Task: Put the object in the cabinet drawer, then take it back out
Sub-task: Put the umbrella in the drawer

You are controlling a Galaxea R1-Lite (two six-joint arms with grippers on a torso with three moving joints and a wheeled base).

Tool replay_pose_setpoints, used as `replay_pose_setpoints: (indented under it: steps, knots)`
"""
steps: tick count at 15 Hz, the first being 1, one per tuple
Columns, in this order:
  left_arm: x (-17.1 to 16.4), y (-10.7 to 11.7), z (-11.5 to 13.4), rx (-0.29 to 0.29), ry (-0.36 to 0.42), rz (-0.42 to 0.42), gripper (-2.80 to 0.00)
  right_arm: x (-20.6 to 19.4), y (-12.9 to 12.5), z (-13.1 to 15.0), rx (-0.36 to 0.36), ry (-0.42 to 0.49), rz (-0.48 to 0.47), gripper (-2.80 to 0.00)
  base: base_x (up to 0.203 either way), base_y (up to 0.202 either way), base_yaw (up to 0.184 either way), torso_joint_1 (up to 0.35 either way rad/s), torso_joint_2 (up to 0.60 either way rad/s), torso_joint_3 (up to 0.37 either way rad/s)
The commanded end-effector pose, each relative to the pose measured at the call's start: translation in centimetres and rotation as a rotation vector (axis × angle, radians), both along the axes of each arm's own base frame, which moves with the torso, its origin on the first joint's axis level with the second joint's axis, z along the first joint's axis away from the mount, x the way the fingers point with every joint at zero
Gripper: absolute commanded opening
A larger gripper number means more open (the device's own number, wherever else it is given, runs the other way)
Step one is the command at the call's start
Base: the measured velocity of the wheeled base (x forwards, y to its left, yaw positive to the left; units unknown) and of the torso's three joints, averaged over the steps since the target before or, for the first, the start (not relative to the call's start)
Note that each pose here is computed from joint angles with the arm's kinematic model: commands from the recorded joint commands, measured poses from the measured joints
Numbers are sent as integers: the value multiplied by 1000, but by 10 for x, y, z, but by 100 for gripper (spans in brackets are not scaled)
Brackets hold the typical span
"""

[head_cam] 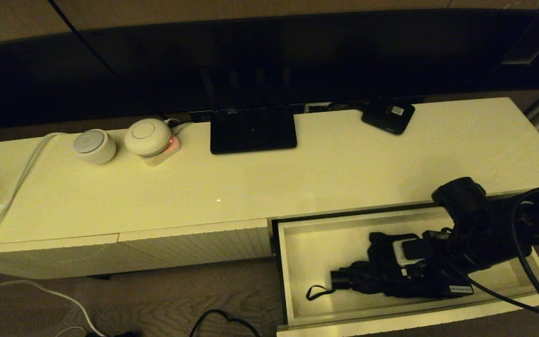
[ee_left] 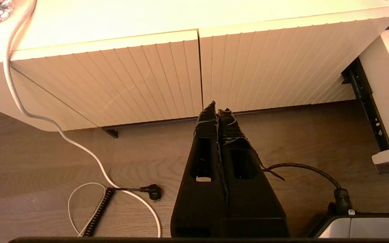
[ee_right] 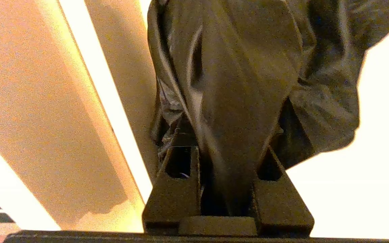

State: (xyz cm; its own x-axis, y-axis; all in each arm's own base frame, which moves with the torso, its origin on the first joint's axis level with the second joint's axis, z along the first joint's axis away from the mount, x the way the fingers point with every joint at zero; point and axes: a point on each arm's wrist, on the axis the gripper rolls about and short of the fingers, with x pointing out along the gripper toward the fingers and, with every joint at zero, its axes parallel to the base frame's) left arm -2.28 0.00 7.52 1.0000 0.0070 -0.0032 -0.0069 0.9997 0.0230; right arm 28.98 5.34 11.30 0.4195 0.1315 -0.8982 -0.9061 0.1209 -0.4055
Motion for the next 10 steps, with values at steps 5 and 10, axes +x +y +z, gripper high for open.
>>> replay_pose_setpoints:
  steps: [5, 10]
  knots:
    - [0, 0, -1, 0, 3, 1, -280, -22, -3, 35, 16, -113, 12, -280, 0, 0, 0, 0, 0, 0]
    - [0, 0, -1, 0, 3, 1, -280, -52, -7, 66, 35, -233, 16, -280, 0, 0, 0, 0, 0, 0]
